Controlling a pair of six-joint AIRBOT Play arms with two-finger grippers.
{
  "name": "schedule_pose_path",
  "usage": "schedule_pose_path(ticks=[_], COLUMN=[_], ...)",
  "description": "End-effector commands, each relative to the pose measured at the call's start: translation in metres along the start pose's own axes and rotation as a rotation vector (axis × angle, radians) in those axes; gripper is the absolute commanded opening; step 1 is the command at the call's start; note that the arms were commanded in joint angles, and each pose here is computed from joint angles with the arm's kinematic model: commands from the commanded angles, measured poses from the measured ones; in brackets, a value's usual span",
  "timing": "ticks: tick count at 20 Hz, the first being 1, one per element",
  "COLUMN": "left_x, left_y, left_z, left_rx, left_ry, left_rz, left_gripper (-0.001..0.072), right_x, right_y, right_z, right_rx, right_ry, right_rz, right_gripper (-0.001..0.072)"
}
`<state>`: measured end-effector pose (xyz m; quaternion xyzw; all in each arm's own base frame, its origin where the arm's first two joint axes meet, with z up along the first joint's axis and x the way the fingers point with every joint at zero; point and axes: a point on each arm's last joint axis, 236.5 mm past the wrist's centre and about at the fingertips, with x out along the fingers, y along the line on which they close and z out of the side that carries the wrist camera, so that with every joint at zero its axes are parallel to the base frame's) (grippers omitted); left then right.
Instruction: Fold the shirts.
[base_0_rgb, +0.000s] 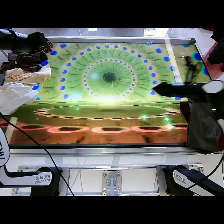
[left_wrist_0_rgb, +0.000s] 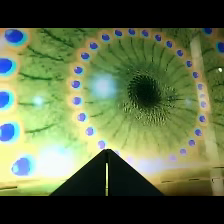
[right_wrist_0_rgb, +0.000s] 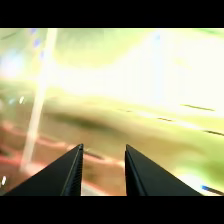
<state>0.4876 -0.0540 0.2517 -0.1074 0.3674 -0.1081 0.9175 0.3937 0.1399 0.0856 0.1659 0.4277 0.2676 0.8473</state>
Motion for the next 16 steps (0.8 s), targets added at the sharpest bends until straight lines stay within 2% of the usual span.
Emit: schedule_pose_path(ticks=[1,4,9,16], left_x=[0.000,0.000,0.000,0.000], left_y=[-0.006,-0.006,-0.006,-0.006], left_z=[-0.011,-0.011,-0.011,-0.011], left_rx=[-0.009,-0.009,-0.009,-0.009], left_ry=[0.046,0.046,0.045,0.046], left_rz=[-0.026,-0.026,-0.026,-0.026], left_gripper=[0.0008,0.0008,0.0008,0.0009], right_x=[0.070,0.095,0.099,0.099], right_y=[0.060,0.048,0.046,0.045], right_z=[-0.058,-0.085,-0.077,-0.077], right_rx=[-0.136,-0.055,0.334,0.340], right_ry=[0.151,0.237,0.192,0.191], right_rz=[0.053,-0.033,-0.075,-0.077], right_gripper=[0.0309,0.0309,0.0309,0.0309])
